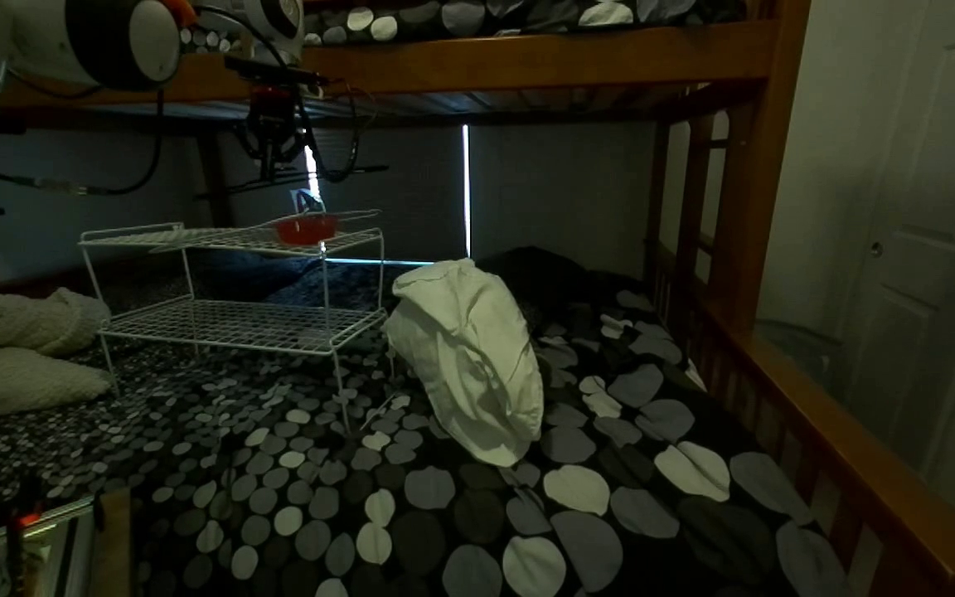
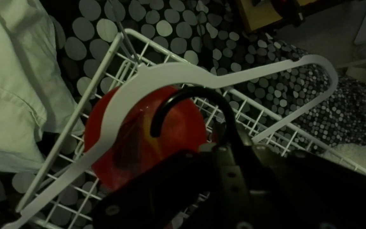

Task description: Put the hanger on top of the rack

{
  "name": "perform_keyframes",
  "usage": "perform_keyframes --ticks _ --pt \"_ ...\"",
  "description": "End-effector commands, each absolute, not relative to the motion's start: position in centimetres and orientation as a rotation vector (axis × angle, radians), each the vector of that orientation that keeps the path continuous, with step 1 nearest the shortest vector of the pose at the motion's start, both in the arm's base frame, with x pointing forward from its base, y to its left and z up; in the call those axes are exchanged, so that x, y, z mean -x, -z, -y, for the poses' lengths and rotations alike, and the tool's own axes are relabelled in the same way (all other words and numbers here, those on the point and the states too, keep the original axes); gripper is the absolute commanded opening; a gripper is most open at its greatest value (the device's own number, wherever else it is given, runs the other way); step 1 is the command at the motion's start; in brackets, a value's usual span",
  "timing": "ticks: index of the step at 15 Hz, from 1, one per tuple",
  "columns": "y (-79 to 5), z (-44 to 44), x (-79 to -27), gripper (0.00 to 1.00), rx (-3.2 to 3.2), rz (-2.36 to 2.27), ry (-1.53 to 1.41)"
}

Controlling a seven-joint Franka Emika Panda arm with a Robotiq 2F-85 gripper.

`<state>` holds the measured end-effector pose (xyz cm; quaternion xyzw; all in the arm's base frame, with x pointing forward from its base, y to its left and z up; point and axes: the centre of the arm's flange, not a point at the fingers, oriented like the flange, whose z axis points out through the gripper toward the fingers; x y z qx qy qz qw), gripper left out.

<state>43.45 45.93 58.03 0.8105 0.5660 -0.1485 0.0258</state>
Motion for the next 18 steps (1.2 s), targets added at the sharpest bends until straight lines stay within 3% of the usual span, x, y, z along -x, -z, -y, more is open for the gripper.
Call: perform_keyframes --ticks 1,18 --pt "-58.7 -47.6 -42.8 0.02 -2.363 -1.930 0.528" --pt "-57.9 -50.4 -40.2 0.02 -1.509 -2.377 0.725"
